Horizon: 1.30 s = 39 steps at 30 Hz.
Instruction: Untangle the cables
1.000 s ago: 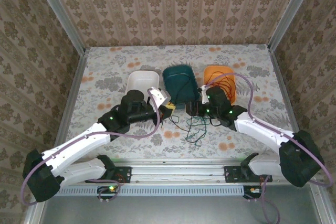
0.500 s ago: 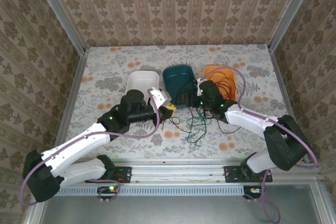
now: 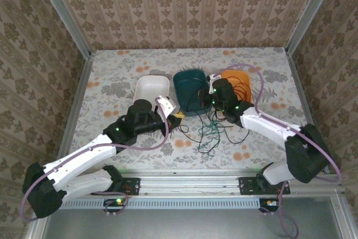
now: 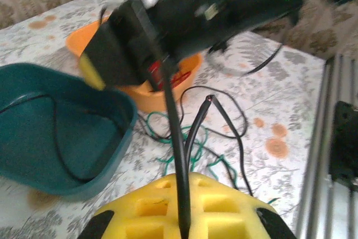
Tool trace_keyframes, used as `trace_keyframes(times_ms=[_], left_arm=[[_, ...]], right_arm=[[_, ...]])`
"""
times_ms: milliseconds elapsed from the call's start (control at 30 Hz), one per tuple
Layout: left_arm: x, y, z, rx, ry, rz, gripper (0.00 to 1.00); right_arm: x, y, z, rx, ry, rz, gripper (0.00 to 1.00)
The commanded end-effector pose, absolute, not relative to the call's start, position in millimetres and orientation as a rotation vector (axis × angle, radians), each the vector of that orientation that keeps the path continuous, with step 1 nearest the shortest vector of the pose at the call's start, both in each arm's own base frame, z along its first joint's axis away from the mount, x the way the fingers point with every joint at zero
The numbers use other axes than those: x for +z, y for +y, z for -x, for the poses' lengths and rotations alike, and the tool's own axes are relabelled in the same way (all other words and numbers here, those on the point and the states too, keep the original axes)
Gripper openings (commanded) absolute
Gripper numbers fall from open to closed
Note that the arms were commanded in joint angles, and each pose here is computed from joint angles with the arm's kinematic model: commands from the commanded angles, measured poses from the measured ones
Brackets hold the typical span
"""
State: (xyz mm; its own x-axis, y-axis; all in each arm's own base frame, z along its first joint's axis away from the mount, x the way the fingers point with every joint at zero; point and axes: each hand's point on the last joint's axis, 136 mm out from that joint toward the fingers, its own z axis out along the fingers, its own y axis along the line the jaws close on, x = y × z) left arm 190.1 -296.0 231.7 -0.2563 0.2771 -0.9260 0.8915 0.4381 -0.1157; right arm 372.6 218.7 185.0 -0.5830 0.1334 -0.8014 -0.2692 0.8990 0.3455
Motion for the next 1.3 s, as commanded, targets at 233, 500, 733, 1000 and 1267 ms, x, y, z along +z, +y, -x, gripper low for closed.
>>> trace_keyframes(times_ms=[233,500,733,1000,1267], left_arm=[[157.2,-272.5,-247.6,-0.498,1.957,-0.793,0.15],[142.7,-283.0,-255.7,-0.543,1.974,-0.741,0.65],[130.8,-277.4,-252.3,-0.567,2.012,-0.68,0.77],[109.0,-255.6,-255.8,-0.454,2.105,-0.59,0.77],[82.1,-254.8,-251.0,-0.415,2.184,-0.624,0.77]], right_arm=[[379.3,186.7,-342.8,0.572,1.75,0.09,0.0],[477.4,181.5,-323.3,0.62,1.558,0.124,0.0],[517.6,182.6,-329.2,0.603,1.459,0.129,0.0],[549.8,176.0,-343.7,0.553,1.315,0.059,0.0],[589.6,173.4,-334.7,0.485,1.17,0.117,0.01]])
